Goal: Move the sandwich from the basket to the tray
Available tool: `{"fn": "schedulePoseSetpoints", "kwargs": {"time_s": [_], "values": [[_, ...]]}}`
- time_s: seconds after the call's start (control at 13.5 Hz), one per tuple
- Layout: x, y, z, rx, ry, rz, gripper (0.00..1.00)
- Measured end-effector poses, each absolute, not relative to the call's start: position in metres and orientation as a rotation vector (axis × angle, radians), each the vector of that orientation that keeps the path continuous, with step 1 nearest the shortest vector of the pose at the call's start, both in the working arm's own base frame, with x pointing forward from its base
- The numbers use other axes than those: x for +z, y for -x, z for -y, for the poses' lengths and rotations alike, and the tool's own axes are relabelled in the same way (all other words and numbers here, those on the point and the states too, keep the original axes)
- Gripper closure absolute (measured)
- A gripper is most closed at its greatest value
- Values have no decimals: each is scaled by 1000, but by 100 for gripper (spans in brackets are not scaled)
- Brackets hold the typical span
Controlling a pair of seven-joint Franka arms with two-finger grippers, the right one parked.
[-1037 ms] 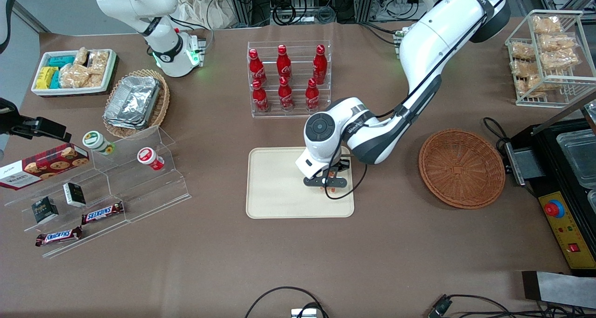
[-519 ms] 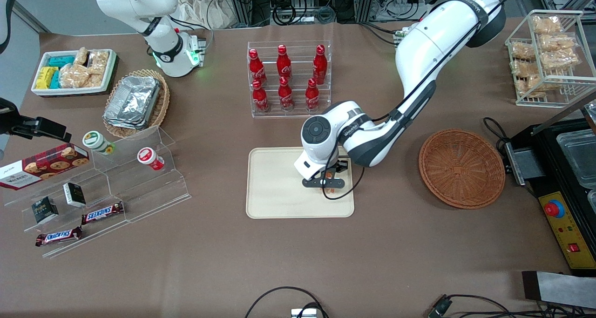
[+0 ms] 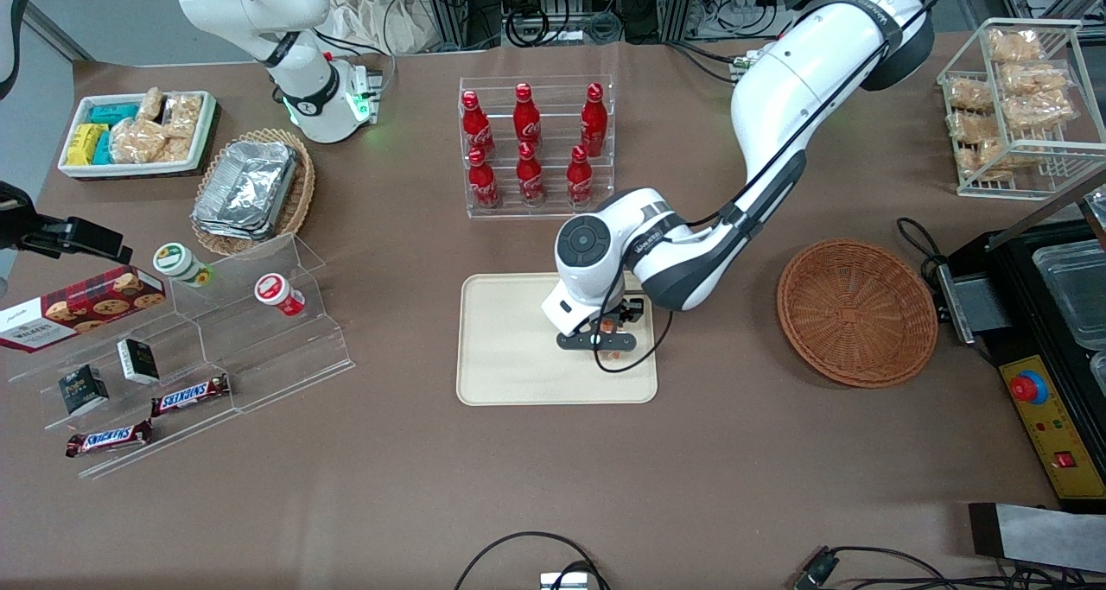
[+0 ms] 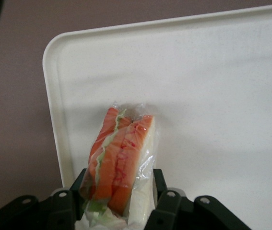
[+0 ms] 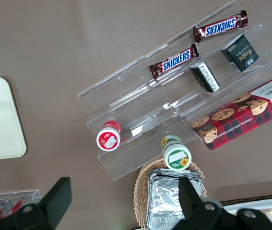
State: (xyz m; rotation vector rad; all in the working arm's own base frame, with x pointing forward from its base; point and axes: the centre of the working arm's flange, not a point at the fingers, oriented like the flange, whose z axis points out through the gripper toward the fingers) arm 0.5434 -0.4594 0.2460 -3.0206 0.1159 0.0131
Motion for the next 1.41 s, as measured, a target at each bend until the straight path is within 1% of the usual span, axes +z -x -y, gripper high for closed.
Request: {"fn": "schedulePoseSetpoints", "kwargs": {"time_s": [0.3,0.37,0.44,0.59,0.81,1.11,1.41], "values": [[253,-550,455,9,3010,-93,38],[257,-554,451,7,3004,-75,36],[263,-561,444,2,3001,-51,36],[280,-578,425,-24,2998,5,36],[306,-589,409,-53,2985,53,36],[331,-600,400,-46,2969,119,35],[370,-634,347,-74,2998,295,33]]}}
